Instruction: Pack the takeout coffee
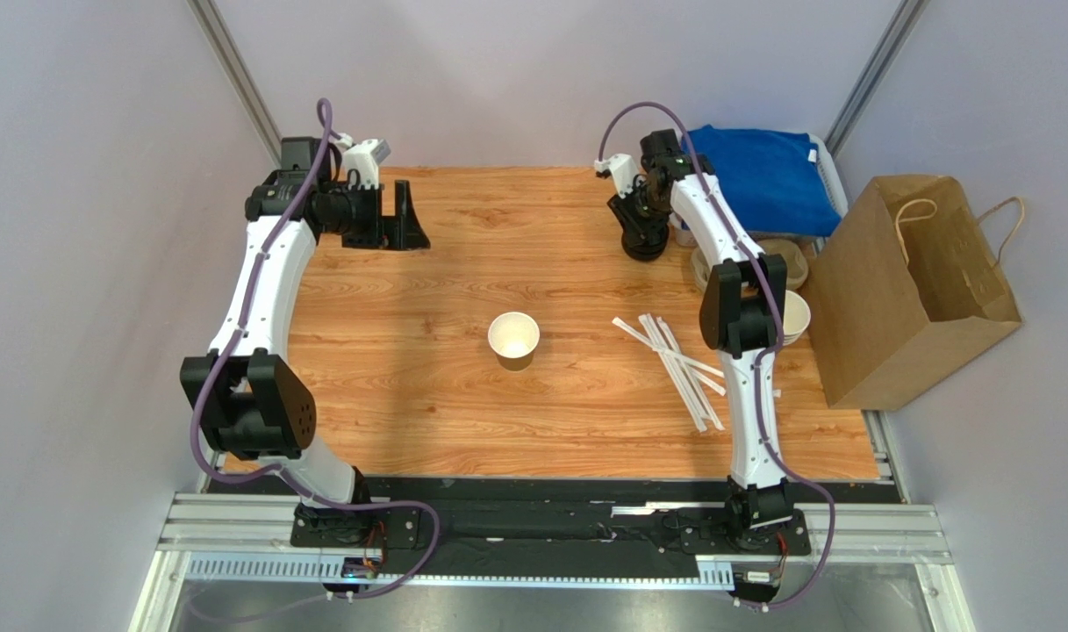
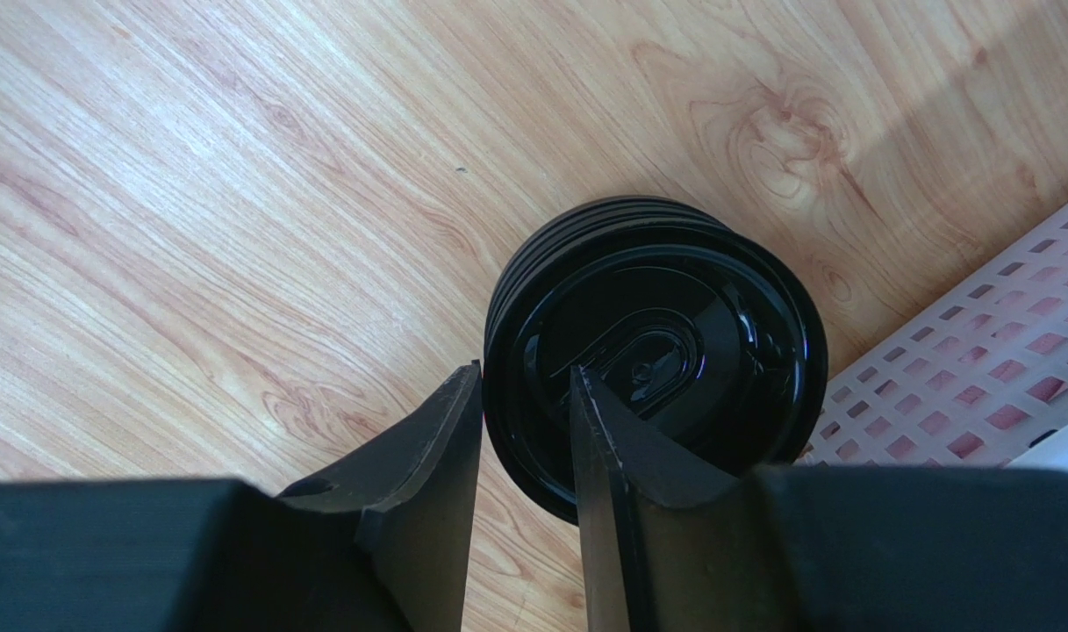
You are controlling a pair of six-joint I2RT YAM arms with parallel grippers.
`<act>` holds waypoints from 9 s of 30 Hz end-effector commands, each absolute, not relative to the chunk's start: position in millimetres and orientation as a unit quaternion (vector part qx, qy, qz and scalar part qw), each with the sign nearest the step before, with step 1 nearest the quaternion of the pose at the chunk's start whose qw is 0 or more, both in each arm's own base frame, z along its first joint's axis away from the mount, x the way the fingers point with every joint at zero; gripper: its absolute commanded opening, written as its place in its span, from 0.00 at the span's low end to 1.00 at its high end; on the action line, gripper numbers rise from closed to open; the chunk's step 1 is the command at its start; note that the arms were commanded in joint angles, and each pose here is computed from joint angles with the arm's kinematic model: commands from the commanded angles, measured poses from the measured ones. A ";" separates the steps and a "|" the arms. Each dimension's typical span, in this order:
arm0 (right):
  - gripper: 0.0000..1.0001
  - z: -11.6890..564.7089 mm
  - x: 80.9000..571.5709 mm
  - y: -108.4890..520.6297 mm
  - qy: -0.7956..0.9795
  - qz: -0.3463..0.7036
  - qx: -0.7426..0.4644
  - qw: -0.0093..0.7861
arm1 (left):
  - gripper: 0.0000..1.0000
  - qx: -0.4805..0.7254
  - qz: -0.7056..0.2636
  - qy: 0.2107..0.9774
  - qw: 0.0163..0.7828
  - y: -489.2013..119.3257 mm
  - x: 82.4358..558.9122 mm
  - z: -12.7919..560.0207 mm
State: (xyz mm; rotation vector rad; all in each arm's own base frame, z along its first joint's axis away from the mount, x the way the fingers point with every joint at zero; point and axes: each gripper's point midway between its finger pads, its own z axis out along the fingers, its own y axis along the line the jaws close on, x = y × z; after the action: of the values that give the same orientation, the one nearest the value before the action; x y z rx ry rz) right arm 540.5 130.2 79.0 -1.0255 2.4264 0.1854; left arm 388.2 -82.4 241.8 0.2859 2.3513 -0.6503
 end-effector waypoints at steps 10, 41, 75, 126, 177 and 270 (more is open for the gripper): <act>0.15 90.5 552.9 135.1 0.886 0.087 -0.361 0.277 | 0.99 0.129 -0.247 0.890 0.360 -86.0 395.7 257.8; 0.00 176.4 554.4 136.4 0.861 0.082 -0.347 0.363 | 0.99 0.126 -0.242 0.891 0.362 -85.3 397.9 259.7; 0.00 304.3 205.1 300.4 0.662 0.514 -0.531 0.124 | 0.91 0.736 -0.143 0.336 0.570 -224.1 216.7 315.6; 0.77 434.0 310.9 252.3 0.646 0.333 -0.391 0.565 | 0.18 0.311 -0.524 0.662 0.437 -244.8 257.4 354.1; 0.00 384.6 284.7 369.7 0.508 0.173 -0.612 0.581 | 0.37 0.228 -0.552 0.703 0.385 -236.6 239.4 329.2; 0.49 186.3 337.9 359.5 0.777 0.156 -0.504 0.344 | 0.94 -0.010 -0.414 0.798 0.438 -120.2 271.4 254.6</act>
State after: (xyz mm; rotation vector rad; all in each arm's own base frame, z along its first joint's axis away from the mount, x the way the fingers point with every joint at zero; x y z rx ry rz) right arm 330.2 354.5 137.0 -1.3731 2.0929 0.3867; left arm 266.1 -119.7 229.5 -0.1117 2.0601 -1.0372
